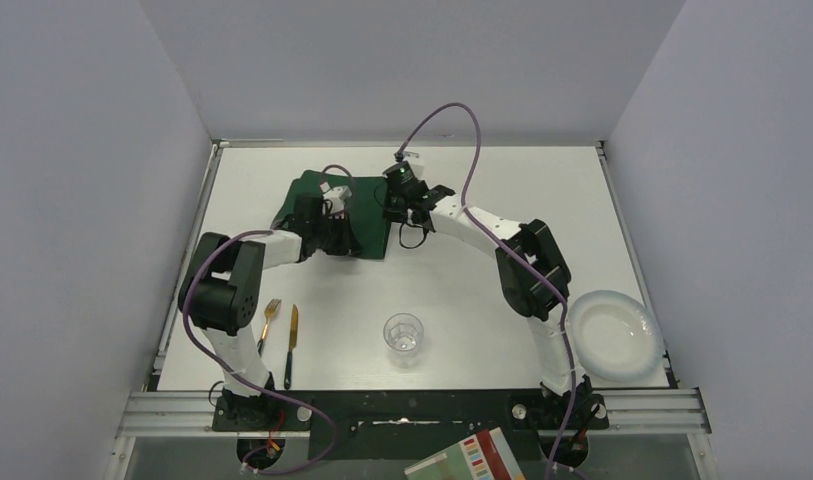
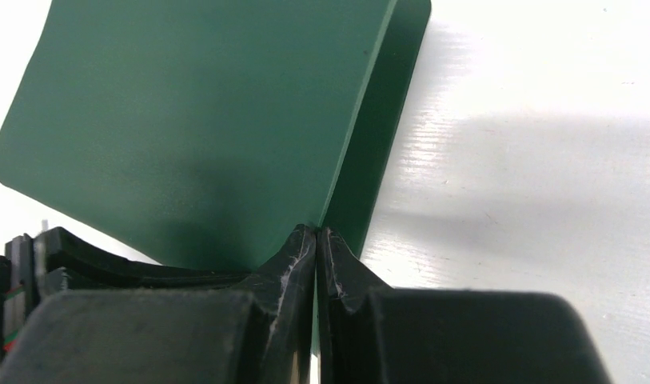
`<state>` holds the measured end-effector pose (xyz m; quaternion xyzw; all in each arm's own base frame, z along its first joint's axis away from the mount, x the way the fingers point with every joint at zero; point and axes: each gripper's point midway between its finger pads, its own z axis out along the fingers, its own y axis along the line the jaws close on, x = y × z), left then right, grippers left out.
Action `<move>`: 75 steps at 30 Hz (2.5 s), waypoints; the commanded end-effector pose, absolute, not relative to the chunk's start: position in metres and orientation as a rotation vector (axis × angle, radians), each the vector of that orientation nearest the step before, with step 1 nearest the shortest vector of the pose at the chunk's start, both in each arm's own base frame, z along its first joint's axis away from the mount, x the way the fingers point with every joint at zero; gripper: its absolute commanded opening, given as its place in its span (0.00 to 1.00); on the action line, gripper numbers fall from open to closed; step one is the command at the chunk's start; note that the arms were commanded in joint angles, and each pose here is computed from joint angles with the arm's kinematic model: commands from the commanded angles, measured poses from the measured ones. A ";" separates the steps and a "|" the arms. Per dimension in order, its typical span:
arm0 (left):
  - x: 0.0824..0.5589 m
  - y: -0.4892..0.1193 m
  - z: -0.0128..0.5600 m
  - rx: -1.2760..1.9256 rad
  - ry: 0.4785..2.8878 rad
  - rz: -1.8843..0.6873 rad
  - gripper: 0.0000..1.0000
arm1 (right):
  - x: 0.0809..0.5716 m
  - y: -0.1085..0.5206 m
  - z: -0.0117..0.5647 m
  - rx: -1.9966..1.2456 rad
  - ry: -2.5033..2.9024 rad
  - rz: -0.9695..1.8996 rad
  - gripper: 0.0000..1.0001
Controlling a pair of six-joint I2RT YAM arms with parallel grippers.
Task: Set the dinner table for one person
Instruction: Flatten out the napkin at the center of the board.
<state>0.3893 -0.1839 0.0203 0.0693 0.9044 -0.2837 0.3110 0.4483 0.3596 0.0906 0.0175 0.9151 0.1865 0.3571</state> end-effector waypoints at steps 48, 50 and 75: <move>0.536 0.008 0.123 -0.255 1.849 -1.242 0.69 | 0.447 0.341 0.224 0.032 2.145 0.777 0.00; 0.540 0.000 0.114 -0.238 1.857 -1.277 0.69 | 0.447 0.341 0.225 0.031 2.142 0.776 0.00; 0.537 -0.062 0.094 -0.013 1.997 -1.278 0.00 | 0.453 0.338 0.216 0.025 2.152 0.779 0.00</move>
